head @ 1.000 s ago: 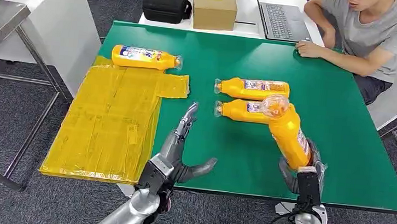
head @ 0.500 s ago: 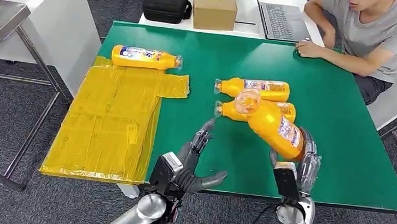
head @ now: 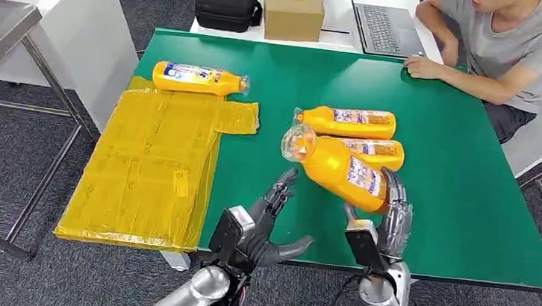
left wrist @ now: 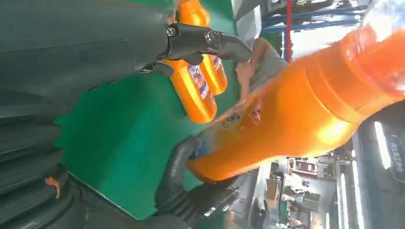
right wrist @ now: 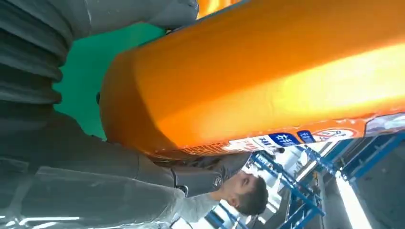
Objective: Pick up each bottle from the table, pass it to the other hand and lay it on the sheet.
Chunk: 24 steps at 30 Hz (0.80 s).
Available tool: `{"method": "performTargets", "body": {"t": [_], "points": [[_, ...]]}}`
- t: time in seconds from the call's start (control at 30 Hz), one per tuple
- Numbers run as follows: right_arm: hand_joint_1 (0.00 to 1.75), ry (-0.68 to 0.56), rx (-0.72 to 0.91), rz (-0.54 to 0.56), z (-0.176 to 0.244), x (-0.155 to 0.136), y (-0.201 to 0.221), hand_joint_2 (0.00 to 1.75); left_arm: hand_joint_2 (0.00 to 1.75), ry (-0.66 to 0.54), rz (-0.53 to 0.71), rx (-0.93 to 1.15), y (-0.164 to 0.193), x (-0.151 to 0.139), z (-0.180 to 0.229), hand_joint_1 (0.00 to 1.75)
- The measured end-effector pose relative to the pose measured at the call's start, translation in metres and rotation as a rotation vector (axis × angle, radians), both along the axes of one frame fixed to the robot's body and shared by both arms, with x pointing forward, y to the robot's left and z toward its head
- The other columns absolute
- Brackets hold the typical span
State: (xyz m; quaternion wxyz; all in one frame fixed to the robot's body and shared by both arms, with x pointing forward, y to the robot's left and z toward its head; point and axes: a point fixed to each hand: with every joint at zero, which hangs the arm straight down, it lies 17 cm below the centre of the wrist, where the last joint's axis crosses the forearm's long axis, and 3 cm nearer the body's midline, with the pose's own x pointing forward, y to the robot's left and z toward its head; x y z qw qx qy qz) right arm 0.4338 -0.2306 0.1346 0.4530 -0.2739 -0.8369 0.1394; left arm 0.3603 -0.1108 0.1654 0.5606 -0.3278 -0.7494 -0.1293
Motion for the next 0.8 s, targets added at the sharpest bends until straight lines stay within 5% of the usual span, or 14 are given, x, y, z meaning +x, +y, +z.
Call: {"method": "performTargets", "body": {"t": [0.33, 0.8], "points": [[1.75, -0.020, -0.150, 0.049, -0.004, -0.006, 0.045, 1.75, 1.75, 0.062, 0.039, -0.030, 0.004, 0.012, 0.000, 0.00], [1.75, 0.028, -0.078, 0.055, -0.015, -0.011, 0.068, 1.75, 1.75, 0.039, 0.112, -0.038, 0.011, 0.022, 0.007, 0.00]]}}
